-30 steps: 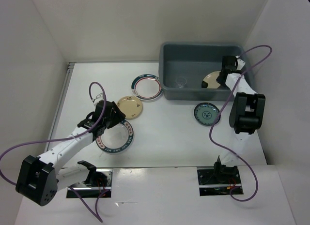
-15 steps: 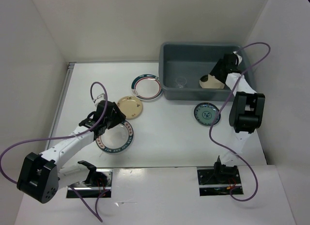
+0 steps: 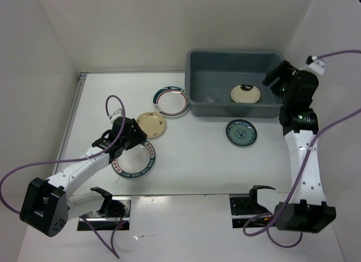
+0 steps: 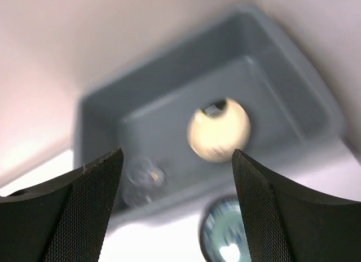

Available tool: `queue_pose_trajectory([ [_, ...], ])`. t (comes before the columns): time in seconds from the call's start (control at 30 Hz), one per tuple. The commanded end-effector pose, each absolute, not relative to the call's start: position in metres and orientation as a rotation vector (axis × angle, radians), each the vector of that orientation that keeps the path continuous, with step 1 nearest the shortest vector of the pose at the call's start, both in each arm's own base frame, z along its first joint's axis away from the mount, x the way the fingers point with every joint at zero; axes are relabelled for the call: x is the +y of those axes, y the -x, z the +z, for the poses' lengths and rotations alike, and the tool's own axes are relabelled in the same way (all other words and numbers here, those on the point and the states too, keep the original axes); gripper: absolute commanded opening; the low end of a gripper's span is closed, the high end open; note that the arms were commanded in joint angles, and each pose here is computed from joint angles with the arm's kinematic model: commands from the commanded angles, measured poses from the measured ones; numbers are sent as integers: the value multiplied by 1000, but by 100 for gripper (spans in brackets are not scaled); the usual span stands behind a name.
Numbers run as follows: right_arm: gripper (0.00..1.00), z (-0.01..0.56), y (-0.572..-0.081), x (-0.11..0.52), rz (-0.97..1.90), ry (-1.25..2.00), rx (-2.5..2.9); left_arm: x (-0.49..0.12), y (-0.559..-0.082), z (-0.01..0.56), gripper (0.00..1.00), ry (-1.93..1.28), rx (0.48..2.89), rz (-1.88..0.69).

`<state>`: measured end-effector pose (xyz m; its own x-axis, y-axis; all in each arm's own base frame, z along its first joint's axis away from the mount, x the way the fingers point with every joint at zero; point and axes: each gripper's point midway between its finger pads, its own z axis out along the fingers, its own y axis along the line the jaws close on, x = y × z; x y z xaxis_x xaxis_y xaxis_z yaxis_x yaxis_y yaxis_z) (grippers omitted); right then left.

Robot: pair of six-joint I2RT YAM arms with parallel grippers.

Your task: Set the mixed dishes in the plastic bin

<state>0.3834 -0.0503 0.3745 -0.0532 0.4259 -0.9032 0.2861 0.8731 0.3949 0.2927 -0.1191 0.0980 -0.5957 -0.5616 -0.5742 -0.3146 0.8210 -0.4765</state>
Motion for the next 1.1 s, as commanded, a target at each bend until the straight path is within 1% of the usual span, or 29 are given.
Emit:
queue_pose_trajectory([
  [0.0, 83, 269, -341, -59, -6, -712, 1952, -127, -299, 115, 69, 563, 2217, -476],
  [0.07, 79, 240, -320, -64, -71, -788, 2040, -137, -301, 125, 69, 484, 2227, -522],
  [0.17, 78, 200, -295, -64, -120, -873, 2144, -158, -306, 147, 69, 353, 2230, -604],
  [0.23, 76, 192, -287, -65, -144, -919, 2180, -173, -307, 150, 69, 301, 2259, -663],
  [0.27, 76, 192, -289, -67, -137, -934, 2191, -188, -303, 154, 69, 232, 2275, -737],
  [0.3, 75, 184, -288, -71, -155, -957, 2214, -195, -305, 149, 69, 206, 2308, -757],
  [0.33, 75, 167, -289, -70, -167, -968, 2281, -201, -304, 144, 69, 190, 2329, -788],
  [0.37, 71, 162, -292, -75, -184, -976, 2300, -207, -299, 139, 69, 168, 2359, -831],
  [0.43, 69, 138, -293, -74, -204, -992, 2391, -210, -299, 130, 69, 178, 2379, -841],
  [0.5, 69, 124, -295, -73, -193, -993, 2423, -207, -299, 126, 69, 188, 2385, -823],
  [0.6, 68, 102, -299, -72, -190, -1013, 2457, -207, -298, 130, 69, 186, 2375, -827],
  [0.7, 47, 77, -298, -70, -175, -1031, 2509, -208, -303, 129, 69, 163, 2376, -817],
  [0.73, 31, 74, -298, -68, -160, -1029, 2510, -210, -302, 126, 69, 159, 2389, -824],
  [0.8, 15, 59, -297, -66, -150, -1045, 2523, -210, -304, 128, 69, 157, 2380, -828],
  [0.83, 3, 57, -298, -65, -142, -1070, 2507, -210, -304, 128, 69, 157, 2380, -828],
  [0.87, 1, 54, -297, -65, -141, -1084, 2505, -210, -304, 125, 69, 159, 2389, -824],
  [1.07, 1, 66, -315, -76, -128, -1243, 2305, -210, -304, 121, 69, 161, 2398, -820],
])
